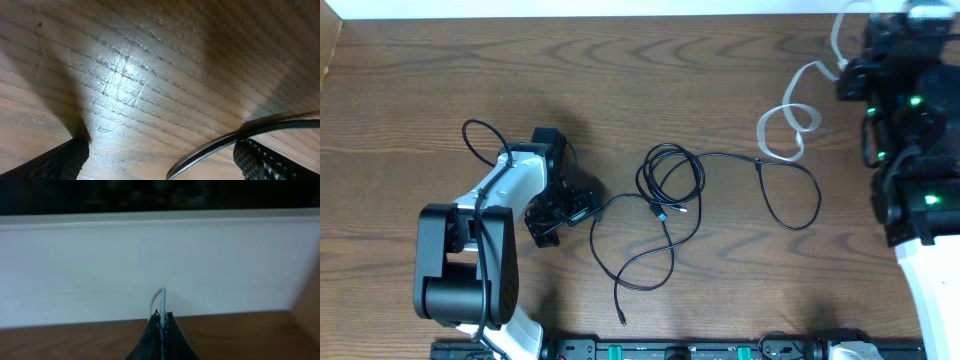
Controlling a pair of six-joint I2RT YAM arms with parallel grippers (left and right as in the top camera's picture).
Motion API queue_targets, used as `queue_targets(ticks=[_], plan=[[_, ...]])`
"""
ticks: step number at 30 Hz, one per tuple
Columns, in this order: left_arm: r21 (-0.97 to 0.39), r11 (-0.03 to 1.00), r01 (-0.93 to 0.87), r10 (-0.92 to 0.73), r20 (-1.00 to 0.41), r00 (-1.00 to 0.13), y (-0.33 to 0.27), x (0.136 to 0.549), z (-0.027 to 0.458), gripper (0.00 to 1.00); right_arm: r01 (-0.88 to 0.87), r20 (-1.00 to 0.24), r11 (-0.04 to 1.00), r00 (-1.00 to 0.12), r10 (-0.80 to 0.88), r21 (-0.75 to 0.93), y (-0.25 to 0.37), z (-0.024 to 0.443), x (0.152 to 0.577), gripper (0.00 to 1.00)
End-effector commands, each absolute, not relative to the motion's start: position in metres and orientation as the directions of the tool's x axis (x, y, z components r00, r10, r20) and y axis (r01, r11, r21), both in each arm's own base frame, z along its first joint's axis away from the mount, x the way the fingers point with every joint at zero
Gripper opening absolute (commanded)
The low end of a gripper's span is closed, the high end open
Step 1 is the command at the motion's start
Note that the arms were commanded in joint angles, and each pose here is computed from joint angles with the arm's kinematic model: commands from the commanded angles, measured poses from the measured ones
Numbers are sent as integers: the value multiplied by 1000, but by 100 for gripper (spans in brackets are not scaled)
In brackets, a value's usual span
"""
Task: Untangle cables
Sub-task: 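Pull the white cable with the right gripper to the table's right edge, then lower the white cable at the right edge and open the right gripper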
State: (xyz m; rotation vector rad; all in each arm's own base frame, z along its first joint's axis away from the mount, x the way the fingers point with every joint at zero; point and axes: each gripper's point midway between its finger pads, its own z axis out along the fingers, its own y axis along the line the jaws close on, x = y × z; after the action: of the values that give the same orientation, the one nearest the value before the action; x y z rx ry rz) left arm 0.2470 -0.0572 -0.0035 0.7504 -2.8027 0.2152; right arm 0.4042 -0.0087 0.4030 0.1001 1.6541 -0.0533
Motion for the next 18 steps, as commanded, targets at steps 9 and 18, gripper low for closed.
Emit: queue_targets(ticks=[9, 18], plan=[[-53, 875, -482, -455, 251, -854, -51, 245, -12, 98, 541, -963, 841, -238, 123, -26, -181, 326, 415, 1], [-53, 875, -482, -455, 251, -854, -51, 245, -12, 98, 719, -871, 693, -313, 379, 43, -262, 226, 403, 1]])
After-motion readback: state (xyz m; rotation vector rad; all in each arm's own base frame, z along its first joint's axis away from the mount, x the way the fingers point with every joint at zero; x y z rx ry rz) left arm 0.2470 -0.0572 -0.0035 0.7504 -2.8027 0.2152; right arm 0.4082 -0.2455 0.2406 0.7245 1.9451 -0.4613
